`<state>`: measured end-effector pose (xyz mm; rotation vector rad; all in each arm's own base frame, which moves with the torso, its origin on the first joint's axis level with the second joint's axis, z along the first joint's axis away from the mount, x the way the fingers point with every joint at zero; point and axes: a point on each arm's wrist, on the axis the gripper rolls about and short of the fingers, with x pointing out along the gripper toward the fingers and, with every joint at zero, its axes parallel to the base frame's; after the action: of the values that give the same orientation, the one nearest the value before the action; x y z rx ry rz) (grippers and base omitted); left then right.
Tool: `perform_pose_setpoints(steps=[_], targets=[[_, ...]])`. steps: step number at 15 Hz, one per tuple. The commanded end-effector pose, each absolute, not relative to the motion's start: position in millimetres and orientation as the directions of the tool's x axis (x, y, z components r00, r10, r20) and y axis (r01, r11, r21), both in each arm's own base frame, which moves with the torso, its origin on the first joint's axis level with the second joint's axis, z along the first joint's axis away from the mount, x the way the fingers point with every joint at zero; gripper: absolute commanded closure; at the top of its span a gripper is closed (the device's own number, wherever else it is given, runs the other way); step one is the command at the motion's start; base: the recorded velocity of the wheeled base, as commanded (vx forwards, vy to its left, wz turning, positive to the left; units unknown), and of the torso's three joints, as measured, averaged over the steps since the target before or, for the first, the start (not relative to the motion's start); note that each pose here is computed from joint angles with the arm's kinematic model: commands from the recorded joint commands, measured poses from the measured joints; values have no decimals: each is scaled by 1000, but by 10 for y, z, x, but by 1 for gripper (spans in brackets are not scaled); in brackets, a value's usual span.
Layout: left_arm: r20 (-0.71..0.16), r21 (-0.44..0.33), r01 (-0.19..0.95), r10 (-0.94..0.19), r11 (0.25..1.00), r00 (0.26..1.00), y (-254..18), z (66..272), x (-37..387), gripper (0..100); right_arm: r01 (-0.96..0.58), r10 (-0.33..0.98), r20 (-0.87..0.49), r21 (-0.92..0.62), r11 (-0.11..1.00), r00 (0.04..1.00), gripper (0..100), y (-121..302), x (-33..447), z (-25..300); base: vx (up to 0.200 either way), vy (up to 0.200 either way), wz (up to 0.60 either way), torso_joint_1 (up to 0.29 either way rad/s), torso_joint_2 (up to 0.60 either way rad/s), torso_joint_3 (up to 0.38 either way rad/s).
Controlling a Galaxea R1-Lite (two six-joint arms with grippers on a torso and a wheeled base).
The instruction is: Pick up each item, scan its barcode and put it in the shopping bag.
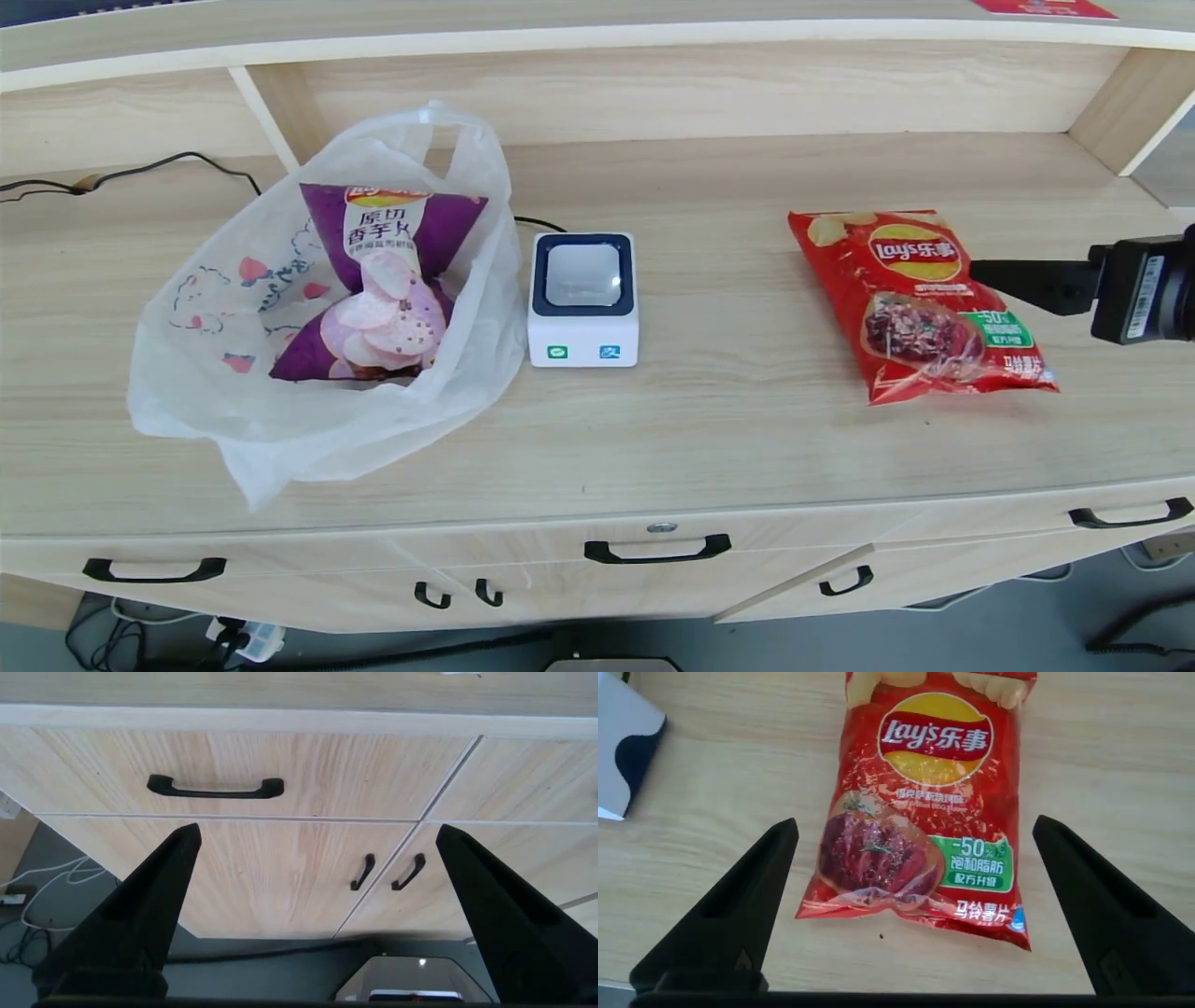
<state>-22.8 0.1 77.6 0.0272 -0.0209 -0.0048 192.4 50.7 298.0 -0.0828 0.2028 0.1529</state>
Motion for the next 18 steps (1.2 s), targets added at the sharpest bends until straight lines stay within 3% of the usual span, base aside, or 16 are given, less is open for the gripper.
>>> perform_pose_setpoints(steps=[1, 6, 18], targets=[[21, 28, 2, -3, 1000, 1000, 0, 777, -228, 0, -121, 93, -314, -71, 990, 945, 0, 535, 2423, 2932, 0, 0, 0, 0, 0, 0], [20, 28, 4, -5, 1000, 1000, 0, 777, -227, 0, -26, -6, -407, -75, 997, 913, 0, 375, 2799, 2942, 0, 0, 0, 0, 0, 0], [20, 25, 3, -3, 1000, 1000, 0, 777, -227, 0, -122, 74, -446, -80, 989, 892, 0, 592, 3002, 2862, 0, 0, 0, 0, 0, 0]])
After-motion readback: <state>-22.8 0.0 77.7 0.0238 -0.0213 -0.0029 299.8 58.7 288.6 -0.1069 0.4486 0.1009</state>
